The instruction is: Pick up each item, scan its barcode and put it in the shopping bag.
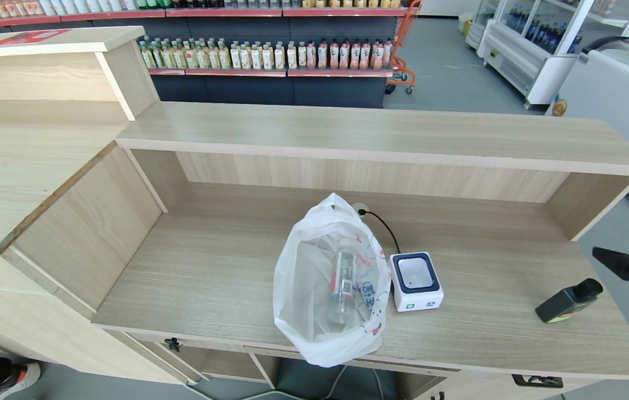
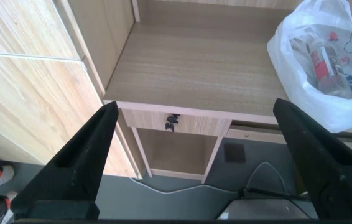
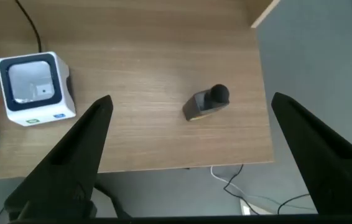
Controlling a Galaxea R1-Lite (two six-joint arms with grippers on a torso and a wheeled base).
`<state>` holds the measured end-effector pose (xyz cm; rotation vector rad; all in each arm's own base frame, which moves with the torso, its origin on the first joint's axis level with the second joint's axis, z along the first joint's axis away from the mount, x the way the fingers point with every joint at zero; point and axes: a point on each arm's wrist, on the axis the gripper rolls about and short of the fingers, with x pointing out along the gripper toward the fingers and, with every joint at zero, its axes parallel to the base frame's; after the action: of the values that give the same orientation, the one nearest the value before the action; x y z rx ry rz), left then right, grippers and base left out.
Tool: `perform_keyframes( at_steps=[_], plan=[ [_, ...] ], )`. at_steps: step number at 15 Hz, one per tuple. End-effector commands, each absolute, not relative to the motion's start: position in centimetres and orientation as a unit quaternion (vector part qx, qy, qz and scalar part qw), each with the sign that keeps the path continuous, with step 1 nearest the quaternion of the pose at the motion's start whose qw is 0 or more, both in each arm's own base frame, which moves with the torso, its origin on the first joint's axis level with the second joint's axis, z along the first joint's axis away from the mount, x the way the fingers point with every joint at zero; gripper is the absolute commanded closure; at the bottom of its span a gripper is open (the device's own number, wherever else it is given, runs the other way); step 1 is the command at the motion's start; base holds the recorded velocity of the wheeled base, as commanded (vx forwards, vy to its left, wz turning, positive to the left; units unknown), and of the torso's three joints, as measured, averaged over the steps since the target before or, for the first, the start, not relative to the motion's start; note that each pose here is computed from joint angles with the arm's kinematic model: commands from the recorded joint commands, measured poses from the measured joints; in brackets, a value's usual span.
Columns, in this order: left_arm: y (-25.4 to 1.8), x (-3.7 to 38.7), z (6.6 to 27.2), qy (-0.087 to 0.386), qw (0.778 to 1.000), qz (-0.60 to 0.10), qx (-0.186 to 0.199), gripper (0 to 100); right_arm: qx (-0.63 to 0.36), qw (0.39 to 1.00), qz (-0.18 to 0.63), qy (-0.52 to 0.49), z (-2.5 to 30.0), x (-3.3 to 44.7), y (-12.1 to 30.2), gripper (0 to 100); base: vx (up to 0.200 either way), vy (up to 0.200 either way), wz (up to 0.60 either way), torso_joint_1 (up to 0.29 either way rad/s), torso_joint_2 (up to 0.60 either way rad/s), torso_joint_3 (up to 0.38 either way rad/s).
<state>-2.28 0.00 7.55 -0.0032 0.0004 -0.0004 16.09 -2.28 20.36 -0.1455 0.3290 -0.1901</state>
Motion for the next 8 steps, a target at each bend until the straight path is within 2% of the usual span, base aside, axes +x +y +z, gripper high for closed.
perform_keyframes(
  at_steps=[1,4,8],
  plan=[
    [0.0,-2.3,7.5,0.0,1.0,0.0,-0.001,0,-0.075,0.981,-0.122,0.133,21.1,12.7,-2.4,0,0.0,0.0,0.0,0.0,0.0,0.0],
    [0.0,-2.3,7.5,0.0,1.0,0.0,-0.003,0,-0.073,0.977,-0.121,0.162,20.4,13.3,-2.6,0,0.0,0.0,0.0,0.0,0.0,0.0],
    [0.0,-2.3,7.6,-0.001,1.0,0.0,-0.002,0,-0.067,0.971,-0.092,0.212,18.7,15.3,-2.5,0,0.0,-0.2,0.0,0.001,0.0,0.004]
  ],
)
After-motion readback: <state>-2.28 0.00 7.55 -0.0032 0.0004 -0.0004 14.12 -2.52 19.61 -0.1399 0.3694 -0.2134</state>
